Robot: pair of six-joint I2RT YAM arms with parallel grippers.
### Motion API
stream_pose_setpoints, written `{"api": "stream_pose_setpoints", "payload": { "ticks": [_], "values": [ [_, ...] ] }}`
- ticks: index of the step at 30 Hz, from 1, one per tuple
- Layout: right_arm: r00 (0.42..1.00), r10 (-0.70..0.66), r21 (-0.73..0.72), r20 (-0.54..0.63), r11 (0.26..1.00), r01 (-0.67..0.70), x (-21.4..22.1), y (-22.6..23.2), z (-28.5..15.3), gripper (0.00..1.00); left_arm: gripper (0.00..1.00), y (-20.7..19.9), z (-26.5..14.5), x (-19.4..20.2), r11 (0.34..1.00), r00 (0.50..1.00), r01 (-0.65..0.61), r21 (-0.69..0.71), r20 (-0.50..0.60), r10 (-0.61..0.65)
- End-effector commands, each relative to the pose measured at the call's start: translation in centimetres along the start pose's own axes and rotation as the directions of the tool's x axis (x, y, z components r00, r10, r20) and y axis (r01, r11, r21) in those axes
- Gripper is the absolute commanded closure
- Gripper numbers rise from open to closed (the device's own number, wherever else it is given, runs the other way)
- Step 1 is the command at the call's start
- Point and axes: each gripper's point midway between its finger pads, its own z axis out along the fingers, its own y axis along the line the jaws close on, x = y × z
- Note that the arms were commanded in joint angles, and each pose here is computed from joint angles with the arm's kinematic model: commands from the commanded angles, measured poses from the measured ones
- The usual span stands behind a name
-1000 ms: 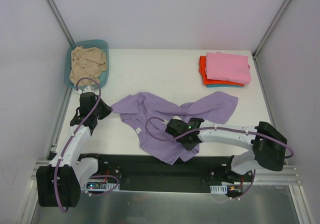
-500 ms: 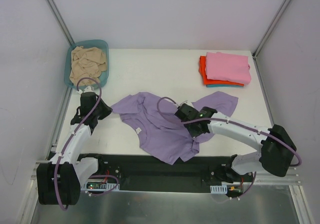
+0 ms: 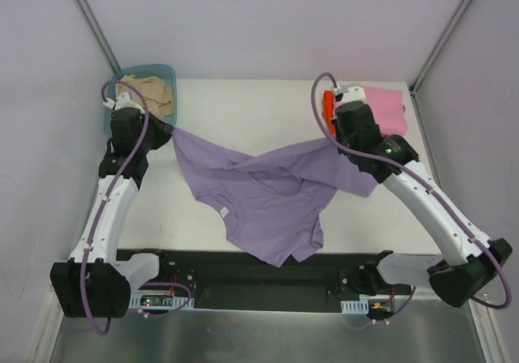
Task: Fold and stack the t-shirts
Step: Flatten out the tshirt
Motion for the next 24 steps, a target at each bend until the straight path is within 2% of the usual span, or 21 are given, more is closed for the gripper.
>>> {"api": "stream_pose_setpoints", "payload": {
  "ticks": [1,6,7,9,10,12,13,14,15,16,18,19,20,22,24],
  "values": [
    [0.977,-0.03,0.11,0.209,0.994,0.007,-6.2,-6.0,-5.9,0.99,1.0,-5.9,-5.2,-8.8,0.991,0.968,-0.029,0.131,0.252,-0.005],
    [0.912,0.012,0.064,0.411,0.997,-0.041,-9.6,-9.4,-13.3,0.99,1.0,-10.9,-12.7,-14.3,0.959,0.903,-0.134,0.249,0.43,0.015],
    [0.886,0.034,0.045,0.463,0.997,-0.062,-10.6,-10.2,-15.3,0.99,1.0,-12.3,-15.7,-15.6,0.946,0.877,-0.162,0.282,0.48,0.007],
    [0.838,0.056,-0.005,0.542,0.998,-0.063,-11.4,-11.3,-18.7,0.99,1.0,-13.7,-19.0,-16.9,0.929,0.847,-0.204,0.308,0.532,0.01],
    [0.807,0.072,-0.027,0.586,0.997,-0.07,-12.0,-12.1,-20.8,0.99,1.0,-14.9,-22.5,-18.0,0.912,0.811,-0.239,0.332,0.585,-0.001],
    [0.759,0.063,-0.096,0.648,0.995,-0.001,-12.2,-12.0,-24.0,0.99,1.0,-16.1,-26.4,-19.1,0.893,0.769,-0.283,0.35,0.639,-0.007],
    [0.743,0.069,-0.118,0.665,0.993,0.013,-12.2,-12.1,-25.1,0.99,1.0,-17.3,-30.2,-19.8,0.869,0.725,-0.322,0.376,0.688,-0.029],
    [0.696,0.093,-0.166,0.712,0.985,0.039,-12.8,-12.3,-27.7,0.99,1.0,-17.9,-32.0,-20.0,0.852,0.705,-0.358,0.381,0.709,-0.021],
    [0.684,0.09,-0.186,0.724,0.98,0.068,-12.5,-12.2,-28.7,0.99,1.0,-18.4,-34.0,-20.1,0.836,0.682,-0.388,0.389,0.731,-0.024],
    [0.655,0.105,-0.208,0.748,0.975,0.081,-12.4,-12.5,-30.3,0.99,1.0,-19.5,-37.7,-20.4,0.805,0.64,-0.434,0.404,0.767,-0.04],
    [0.579,0.144,-0.302,0.803,0.935,0.187,-12.3,-11.3,-34.0,0.99,1.0,-20.2,-40.8,-20.4,0.779,0.605,-0.478,0.405,0.795,-0.042],
    [0.54,0.174,-0.332,0.824,0.919,0.211,-11.7,-11.3,-35.8,0.99,1.0,-20.9,-43.9,-20.5,0.751,0.566,-0.515,0.413,0.822,-0.064],
    [0.503,0.194,-0.38,0.842,0.876,0.297,-11.4,-10.1,-37.6,0.99,1.0,-21.3,-45.3,-20.5,0.737,0.547,-0.534,0.415,0.834,-0.074],
    [0.447,0.236,-0.4,0.863,0.859,0.318,-10.8,-10.5,-40.1,0.99,1.0,-22.2,-49.0,-20.6,0.697,0.497,-0.583,0.417,0.862,-0.1],
    [0.408,0.255,-0.399,0.877,0.858,0.322,-11.1,-10.8,-41.4,0.99,1.0,-22.6,-50.6,-20.6,0.682,0.474,-0.602,0.415,0.873,-0.113]
  ]
}}
